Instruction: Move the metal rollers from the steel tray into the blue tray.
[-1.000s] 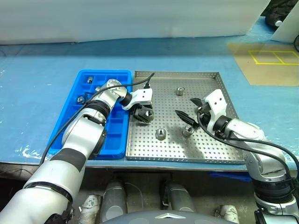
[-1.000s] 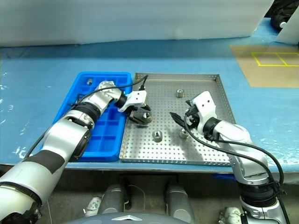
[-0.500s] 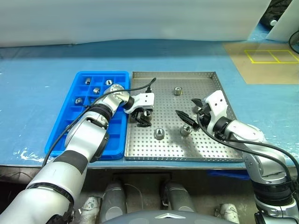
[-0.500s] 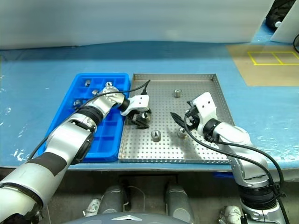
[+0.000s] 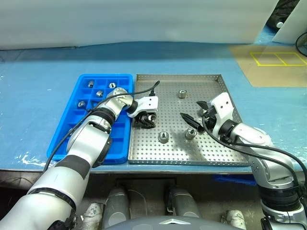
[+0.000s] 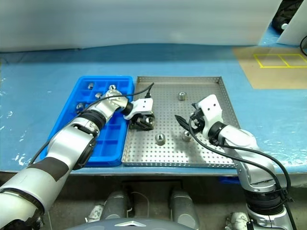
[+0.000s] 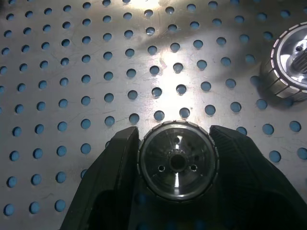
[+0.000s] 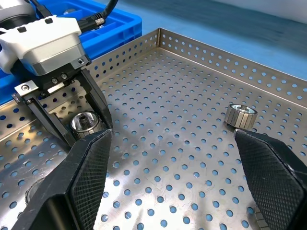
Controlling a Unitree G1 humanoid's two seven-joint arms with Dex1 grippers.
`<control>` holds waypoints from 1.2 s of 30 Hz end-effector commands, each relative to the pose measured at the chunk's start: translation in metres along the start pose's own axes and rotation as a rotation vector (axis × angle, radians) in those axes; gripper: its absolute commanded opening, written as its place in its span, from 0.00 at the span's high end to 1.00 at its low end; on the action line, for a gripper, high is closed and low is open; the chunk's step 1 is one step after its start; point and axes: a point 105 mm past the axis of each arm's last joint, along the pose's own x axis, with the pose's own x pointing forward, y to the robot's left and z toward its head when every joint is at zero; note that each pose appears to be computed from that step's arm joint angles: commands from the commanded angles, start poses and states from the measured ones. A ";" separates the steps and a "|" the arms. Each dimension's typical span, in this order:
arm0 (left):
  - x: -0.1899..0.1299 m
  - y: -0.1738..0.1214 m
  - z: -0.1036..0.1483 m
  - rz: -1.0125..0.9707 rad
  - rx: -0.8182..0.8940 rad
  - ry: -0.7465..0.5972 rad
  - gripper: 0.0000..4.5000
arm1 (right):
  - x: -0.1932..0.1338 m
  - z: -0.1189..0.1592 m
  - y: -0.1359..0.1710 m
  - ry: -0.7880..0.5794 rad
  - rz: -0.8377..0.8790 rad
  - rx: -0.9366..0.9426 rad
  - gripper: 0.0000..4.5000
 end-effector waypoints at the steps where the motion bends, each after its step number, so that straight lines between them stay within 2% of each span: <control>1: -0.009 0.004 -0.005 0.027 -0.027 -0.007 0.45 | -0.001 0.011 0.005 -0.031 0.042 -0.027 0.06; 7: -0.015 0.007 -0.006 0.051 -0.051 -0.031 0.45 | 0.000 0.007 0.018 -0.006 0.131 -0.030 0.06; 15: -0.017 0.003 -0.012 0.047 -0.061 -0.040 0.45 | 0.004 0.006 0.020 -0.007 0.137 -0.033 0.06; 18: -0.019 0.003 -0.015 0.047 -0.067 -0.028 0.57 | 0.003 0.005 0.020 -0.004 0.135 -0.032 0.06; 29: -0.021 0.005 -0.016 0.071 -0.066 -0.040 0.60 | 0.007 0.007 0.019 -0.016 0.129 -0.030 0.06; 32: -0.027 0.011 -0.011 0.113 -0.054 -0.065 0.60 | 0.008 0.007 0.020 -0.020 0.131 -0.026 0.06; 36: -0.051 0.024 0.012 0.154 -0.025 -0.205 0.60 | 0.008 0.009 0.020 -0.028 0.136 -0.024 0.06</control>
